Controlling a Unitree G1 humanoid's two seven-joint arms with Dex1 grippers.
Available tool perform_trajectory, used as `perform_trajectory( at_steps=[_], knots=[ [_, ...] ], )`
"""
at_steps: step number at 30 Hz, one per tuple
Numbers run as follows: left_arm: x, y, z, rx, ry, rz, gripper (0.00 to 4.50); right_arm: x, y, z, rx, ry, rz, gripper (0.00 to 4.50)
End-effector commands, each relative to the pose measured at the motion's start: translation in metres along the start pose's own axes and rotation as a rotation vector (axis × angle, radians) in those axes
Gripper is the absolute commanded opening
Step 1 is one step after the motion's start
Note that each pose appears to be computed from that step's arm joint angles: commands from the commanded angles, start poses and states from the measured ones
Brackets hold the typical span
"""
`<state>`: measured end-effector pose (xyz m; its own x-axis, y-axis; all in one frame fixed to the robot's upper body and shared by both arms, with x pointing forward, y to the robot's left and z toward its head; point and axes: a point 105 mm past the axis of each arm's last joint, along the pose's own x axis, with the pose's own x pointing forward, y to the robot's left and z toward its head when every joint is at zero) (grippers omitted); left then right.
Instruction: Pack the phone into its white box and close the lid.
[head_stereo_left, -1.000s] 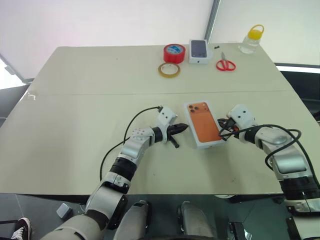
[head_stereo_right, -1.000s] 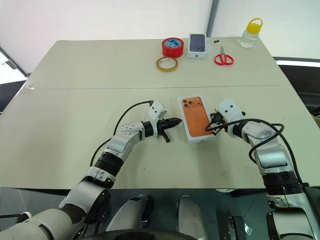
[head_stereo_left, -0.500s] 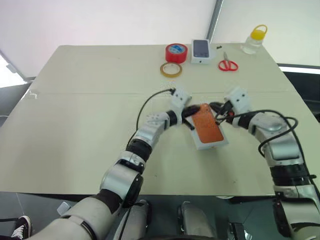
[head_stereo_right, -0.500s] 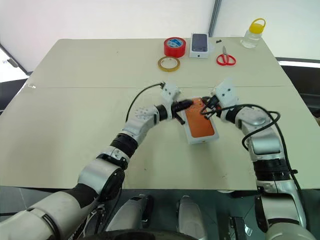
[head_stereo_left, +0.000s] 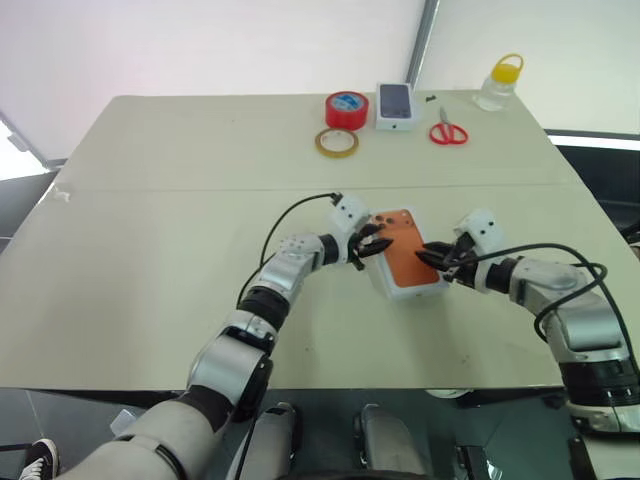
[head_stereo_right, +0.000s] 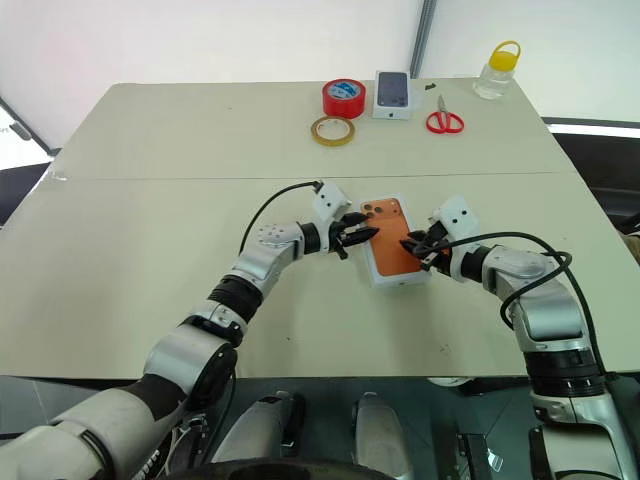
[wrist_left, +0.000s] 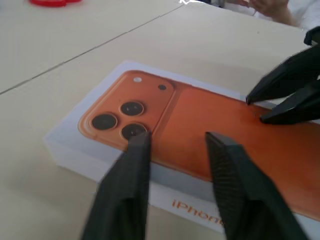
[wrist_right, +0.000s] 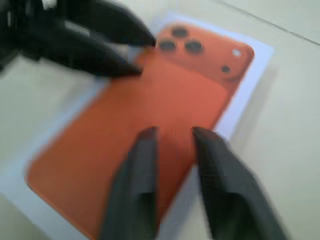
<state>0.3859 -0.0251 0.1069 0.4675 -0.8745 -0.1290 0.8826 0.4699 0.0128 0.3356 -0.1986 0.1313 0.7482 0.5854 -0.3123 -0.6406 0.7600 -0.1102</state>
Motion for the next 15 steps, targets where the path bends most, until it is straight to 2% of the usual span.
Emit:
perform_trajectory(
  at_steps=[1,2,3,4,5,7,9,11,15],
  knots=[
    [-0.031,0.019,0.038,0.051,-0.114,0.019,3.84,-0.008,-0.008,0.046,-0.033,-0.176,-0.020,3.01],
    [-0.042,0.024,0.041,0.080,-0.113,0.031,4.34,-0.009,-0.007,0.050,-0.039,-0.189,-0.011,3.46],
    [-0.054,0.029,0.042,0.131,-0.096,0.054,4.50,-0.008,-0.006,0.050,-0.069,-0.194,-0.009,4.11],
    [-0.064,0.036,0.042,0.190,-0.070,0.102,4.50,-0.008,-0.004,0.050,-0.084,-0.199,-0.001,4.49],
    [-0.074,0.042,0.039,0.227,-0.040,0.140,4.50,-0.008,-0.002,0.049,-0.084,-0.200,0.009,4.49],
    [-0.098,0.035,0.030,0.126,-0.017,0.070,4.50,-0.010,0.009,0.052,-0.115,-0.240,0.053,4.49],
    [-0.118,0.026,0.030,0.112,-0.034,0.031,4.50,-0.015,0.023,0.054,-0.125,-0.268,0.139,4.49],
    [-0.133,0.030,0.032,0.079,-0.060,0.076,4.50,-0.018,0.030,0.049,-0.152,-0.250,0.180,4.49],
    [-0.176,0.028,0.016,0.099,0.029,0.124,4.50,-0.028,0.026,0.036,-0.197,-0.194,0.196,4.49]
  ],
)
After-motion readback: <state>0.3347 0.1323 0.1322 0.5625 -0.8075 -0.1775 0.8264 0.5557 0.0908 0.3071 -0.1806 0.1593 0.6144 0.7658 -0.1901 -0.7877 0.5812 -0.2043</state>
